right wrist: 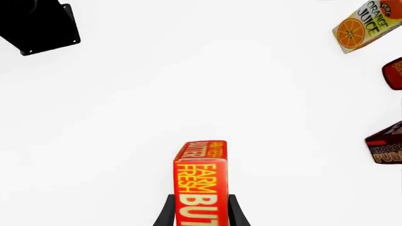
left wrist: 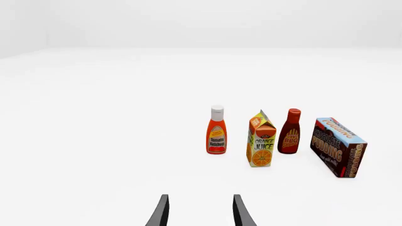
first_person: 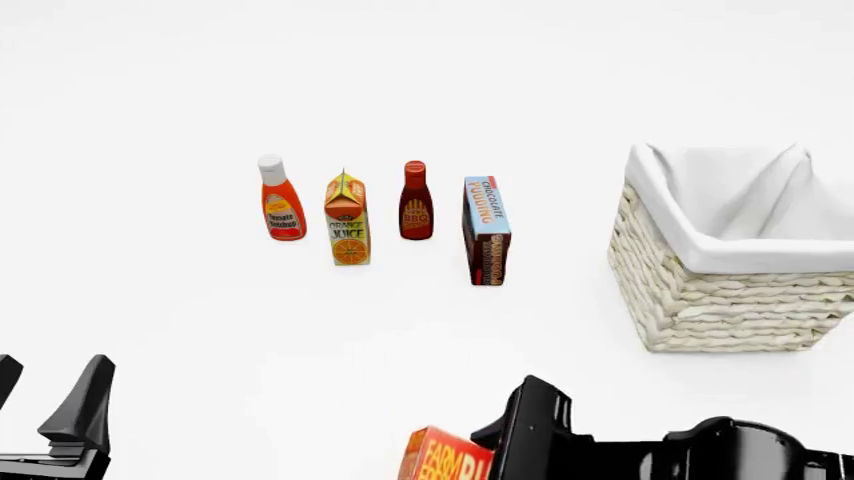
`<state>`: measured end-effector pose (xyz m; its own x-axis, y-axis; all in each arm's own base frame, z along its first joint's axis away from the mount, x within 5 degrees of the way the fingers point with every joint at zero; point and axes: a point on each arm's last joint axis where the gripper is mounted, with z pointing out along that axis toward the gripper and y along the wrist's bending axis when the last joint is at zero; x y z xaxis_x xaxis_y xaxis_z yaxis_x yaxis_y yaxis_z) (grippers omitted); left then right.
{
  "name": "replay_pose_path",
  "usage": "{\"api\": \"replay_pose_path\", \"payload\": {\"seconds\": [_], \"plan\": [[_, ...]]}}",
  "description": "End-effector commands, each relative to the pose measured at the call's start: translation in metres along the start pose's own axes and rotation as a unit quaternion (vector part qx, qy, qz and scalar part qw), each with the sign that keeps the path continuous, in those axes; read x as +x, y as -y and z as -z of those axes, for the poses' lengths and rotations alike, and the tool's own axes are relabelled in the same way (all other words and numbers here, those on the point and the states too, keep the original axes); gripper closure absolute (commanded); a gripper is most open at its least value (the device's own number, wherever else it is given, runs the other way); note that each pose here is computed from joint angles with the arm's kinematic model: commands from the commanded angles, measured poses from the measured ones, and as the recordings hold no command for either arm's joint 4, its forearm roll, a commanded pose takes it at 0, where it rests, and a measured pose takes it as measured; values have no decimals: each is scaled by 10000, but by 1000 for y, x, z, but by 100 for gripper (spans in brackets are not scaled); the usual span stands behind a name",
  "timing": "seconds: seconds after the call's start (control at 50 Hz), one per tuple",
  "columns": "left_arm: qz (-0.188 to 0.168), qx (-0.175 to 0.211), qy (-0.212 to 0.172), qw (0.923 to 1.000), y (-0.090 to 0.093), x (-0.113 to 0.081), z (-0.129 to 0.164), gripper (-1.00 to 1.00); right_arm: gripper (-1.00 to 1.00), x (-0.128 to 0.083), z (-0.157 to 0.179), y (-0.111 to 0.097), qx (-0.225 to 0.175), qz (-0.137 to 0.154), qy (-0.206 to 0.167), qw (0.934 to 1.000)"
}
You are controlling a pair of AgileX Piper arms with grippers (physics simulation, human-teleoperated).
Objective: Pick the butter and place it in the basket.
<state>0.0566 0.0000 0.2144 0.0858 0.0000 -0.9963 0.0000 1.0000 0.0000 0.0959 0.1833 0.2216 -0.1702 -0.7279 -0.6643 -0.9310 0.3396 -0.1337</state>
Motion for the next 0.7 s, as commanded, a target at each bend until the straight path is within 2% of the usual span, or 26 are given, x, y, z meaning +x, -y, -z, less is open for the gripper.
{"api": "replay_pose_path", "payload": {"seconds": [0.02, 0.26, 0.36, 0.48, 0.7], "plan": [[0, 0, 0, 10000, 0, 0, 0, -100, 100, -18, 23, 3, -28, -272, 176, 9995], [0, 0, 0, 10000, 0, 0, 0, -100, 100, -42, 45, 13, 80, -210, 343, 9992], [0, 0, 0, 10000, 0, 0, 0, -100, 100, -55, 54, 21, 210, -191, 466, 9985], [0, 0, 0, 10000, 0, 0, 0, -100, 100, -74, 65, 41, 532, -263, 727, 9956], [0, 0, 0, 10000, 0, 0, 0, -100, 100, -84, 87, 43, 606, -373, 1057, 9918]]}}
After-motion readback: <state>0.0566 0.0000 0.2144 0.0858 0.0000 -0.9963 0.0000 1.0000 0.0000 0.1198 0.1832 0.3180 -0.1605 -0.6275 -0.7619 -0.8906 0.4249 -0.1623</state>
